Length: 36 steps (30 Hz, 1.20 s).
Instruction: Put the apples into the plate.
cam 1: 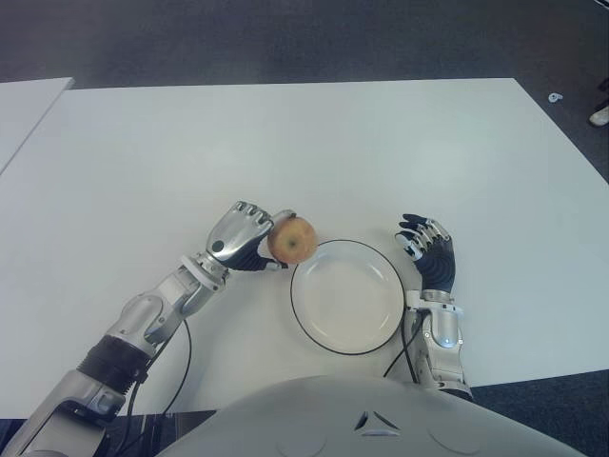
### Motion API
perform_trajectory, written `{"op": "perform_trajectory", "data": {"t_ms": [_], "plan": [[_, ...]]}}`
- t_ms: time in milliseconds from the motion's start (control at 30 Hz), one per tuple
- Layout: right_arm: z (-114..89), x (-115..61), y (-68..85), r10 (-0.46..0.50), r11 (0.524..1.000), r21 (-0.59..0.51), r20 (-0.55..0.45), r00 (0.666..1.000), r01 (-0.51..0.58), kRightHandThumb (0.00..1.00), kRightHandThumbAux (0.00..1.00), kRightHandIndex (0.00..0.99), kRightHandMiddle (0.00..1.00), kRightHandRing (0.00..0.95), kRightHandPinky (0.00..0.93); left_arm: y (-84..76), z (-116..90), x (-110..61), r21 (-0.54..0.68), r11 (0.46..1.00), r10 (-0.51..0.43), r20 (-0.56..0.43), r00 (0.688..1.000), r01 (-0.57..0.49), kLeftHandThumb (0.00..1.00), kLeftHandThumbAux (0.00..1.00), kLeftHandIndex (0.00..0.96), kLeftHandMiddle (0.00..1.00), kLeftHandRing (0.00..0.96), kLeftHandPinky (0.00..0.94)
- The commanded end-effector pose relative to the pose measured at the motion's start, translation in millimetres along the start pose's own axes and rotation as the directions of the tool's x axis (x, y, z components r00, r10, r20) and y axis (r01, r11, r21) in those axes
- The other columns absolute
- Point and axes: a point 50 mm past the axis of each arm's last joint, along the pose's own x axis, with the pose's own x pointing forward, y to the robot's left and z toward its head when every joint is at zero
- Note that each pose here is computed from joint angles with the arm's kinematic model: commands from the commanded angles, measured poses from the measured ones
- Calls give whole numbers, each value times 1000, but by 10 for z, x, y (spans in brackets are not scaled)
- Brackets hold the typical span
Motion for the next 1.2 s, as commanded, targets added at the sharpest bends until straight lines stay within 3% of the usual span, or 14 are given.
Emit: {"op": "perform_trajectory", "data": {"t_ms": [33, 533, 733, 867, 1200], "plan": [[-572, -414, 121, -3, 1000, 28, -340, 940, 13, 689, 728, 405, 374, 364, 385, -226, 282, -107, -84, 990, -104, 73, 992, 110, 716, 701, 443, 821, 768, 722], [-604, -395, 119, -15, 1000, 9, -344, 939, 19, 691, 728, 406, 377, 375, 390, -105, 177, -31, -52, 998, -18, 45, 999, 20, 720, 700, 443, 770, 738, 730], [-615, -389, 114, -13, 1000, 4, -348, 938, 15, 691, 728, 406, 378, 377, 391, 102, -107, -40, -9, 999, 42, -9, 999, -42, 721, 699, 443, 767, 738, 726], [-629, -389, 110, -9, 1000, 0, -356, 934, 10, 691, 728, 407, 377, 378, 393, 280, -313, 7, 31, 991, 129, -39, 991, -128, 723, 699, 443, 775, 745, 739], [-649, -389, 98, -11, 1000, 9, -361, 933, 15, 690, 729, 406, 375, 376, 393, 321, -253, 56, 49, 987, 157, -19, 987, -156, 724, 698, 443, 784, 749, 730]]}}
